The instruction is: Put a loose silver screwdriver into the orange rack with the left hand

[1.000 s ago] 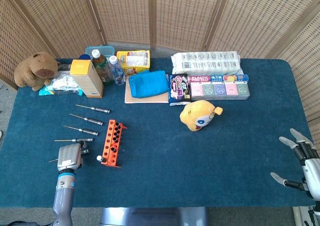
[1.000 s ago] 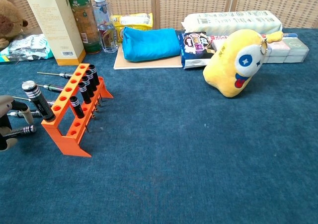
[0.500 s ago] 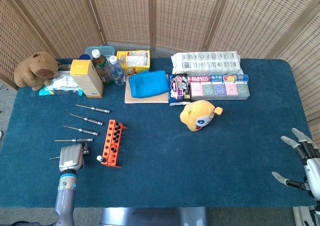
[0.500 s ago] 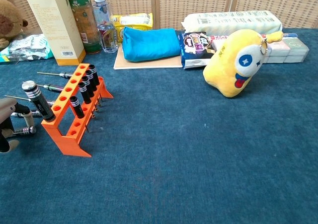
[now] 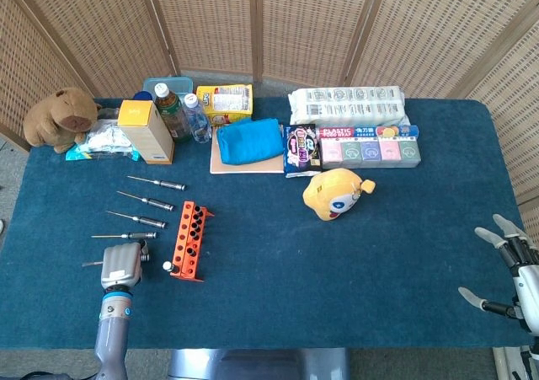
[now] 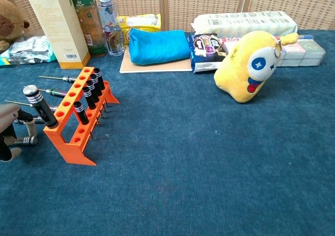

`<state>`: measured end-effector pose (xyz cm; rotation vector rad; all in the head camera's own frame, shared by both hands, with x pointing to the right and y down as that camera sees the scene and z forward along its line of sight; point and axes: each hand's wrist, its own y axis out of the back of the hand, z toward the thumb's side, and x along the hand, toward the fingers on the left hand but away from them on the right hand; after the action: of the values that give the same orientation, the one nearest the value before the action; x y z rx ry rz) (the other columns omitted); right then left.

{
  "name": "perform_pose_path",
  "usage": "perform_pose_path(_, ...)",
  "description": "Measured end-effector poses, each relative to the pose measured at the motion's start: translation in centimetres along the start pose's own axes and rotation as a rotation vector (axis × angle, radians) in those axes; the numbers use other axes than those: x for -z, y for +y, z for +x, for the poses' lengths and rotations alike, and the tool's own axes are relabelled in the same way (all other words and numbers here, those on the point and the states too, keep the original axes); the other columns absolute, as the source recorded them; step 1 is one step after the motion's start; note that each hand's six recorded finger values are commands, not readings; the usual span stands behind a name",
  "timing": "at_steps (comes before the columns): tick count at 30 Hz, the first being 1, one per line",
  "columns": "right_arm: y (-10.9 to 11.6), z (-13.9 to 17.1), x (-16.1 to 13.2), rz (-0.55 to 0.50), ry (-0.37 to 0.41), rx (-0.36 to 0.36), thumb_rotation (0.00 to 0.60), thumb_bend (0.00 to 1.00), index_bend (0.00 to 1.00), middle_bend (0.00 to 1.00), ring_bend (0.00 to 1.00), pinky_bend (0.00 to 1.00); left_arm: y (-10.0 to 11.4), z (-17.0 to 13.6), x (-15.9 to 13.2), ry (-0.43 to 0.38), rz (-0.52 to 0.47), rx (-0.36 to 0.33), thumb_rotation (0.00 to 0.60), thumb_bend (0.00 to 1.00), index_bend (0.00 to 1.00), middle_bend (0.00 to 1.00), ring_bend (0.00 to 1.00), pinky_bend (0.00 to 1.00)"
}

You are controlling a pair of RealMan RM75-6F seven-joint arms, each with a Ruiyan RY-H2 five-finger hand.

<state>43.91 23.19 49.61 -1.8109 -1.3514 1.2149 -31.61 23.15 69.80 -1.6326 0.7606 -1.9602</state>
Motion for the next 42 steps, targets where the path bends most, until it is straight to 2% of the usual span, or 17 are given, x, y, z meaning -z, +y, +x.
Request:
perform_pose_path(12,-0.1,-0.1,0.0,-0.007,-0.003,-0.009,0.600,0.01,0.18,0.05,0.00,0.00,-0.2,0.0,-0.1,-0.002,0.021,0.006,0.600,0.38,0.44,1.00,1.00,0.97)
perform_pose_path(21,-0.1,0.0,0.0,-0.025,-0.005,-0.019,0.600,0.01,0.18,0.05,0.00,0.00,-0.2,-0.2,-0.3,-0.015,0.056,0.007,0.600,0.41,0.52,1.00,1.00,0.97)
perform_pose_path(35,-0.1,0.1,0.1,-0.034,-0.009,-0.036,0.600,0.01,0.18,0.05,0.00,0.00,-0.1,-0.3,-0.3,-0.014,0.070,0.004,0.600,0.43,0.52,1.00,1.00,0.97)
perform_pose_path(42,-0.3,0.0,0.1,-0.024,-0.007,-0.047,0.600,0.01,0.18,0.06,0.00,0.00,1.1,-1.0,0.1,-0.022,0.044,-0.029,0.600,0.43,0.52,1.00,1.00,0.97)
